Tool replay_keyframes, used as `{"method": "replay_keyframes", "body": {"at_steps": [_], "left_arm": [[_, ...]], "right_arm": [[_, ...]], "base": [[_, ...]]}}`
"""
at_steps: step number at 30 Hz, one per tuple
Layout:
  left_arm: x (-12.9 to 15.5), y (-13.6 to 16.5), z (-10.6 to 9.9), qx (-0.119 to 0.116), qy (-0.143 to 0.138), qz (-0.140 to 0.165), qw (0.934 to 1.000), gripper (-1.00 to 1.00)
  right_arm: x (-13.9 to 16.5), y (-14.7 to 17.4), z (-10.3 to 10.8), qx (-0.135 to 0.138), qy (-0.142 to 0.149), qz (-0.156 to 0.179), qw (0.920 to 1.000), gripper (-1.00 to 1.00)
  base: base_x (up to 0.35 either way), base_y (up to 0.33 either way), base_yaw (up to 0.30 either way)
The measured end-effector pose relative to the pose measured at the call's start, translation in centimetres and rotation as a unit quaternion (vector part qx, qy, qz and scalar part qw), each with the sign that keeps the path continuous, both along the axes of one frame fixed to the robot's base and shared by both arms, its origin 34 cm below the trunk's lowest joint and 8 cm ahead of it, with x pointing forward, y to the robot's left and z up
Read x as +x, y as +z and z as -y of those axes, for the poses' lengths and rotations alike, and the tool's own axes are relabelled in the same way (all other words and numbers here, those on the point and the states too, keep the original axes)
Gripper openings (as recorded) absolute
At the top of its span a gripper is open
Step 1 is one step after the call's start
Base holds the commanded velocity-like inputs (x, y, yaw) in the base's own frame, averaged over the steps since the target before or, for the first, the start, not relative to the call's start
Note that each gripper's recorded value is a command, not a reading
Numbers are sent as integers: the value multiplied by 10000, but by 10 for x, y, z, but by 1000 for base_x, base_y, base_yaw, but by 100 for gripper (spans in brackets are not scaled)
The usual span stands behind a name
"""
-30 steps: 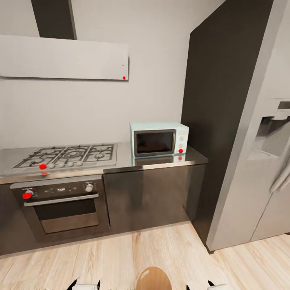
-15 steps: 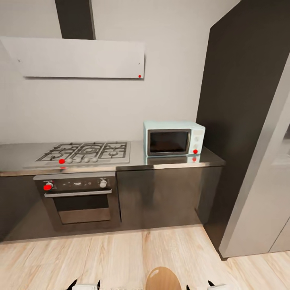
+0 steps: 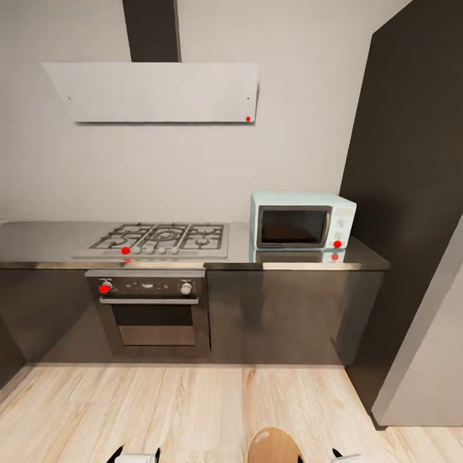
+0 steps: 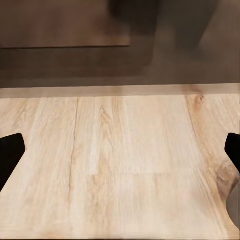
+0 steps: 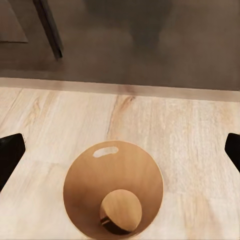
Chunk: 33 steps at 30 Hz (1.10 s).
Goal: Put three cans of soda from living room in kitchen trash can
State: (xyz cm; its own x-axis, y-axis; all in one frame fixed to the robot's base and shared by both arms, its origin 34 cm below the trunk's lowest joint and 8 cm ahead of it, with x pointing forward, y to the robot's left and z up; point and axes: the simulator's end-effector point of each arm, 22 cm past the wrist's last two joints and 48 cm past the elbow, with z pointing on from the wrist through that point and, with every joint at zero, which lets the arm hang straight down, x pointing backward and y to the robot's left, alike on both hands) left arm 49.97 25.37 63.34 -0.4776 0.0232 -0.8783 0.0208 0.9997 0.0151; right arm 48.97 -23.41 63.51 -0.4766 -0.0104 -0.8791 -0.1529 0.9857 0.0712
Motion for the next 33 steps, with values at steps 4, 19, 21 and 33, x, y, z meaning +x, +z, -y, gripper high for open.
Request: {"method": "replay_keyframes", "body": {"at_steps": [4, 19, 21, 33], "left_arm": [[-1, -1, 0, 0, 0, -14, 10000, 100], [-2, -3, 0, 0, 2, -41, 10000, 100], [-2, -3, 0, 0, 1, -41, 10000, 100], [-5, -7, 0, 8, -2, -99, 10000, 100]], "right_arm": [[-1, -1, 0, 0, -1, -13, 10000, 100], [-2, -3, 1, -6, 0, -40, 10000, 100], [-2, -3, 1, -7, -3, -41, 10000, 100], [-1, -2, 4, -31, -3, -27, 10000, 100]], "base": [[0, 0, 218], [0, 0, 104], [0, 0, 7], [0, 0, 2]]}}
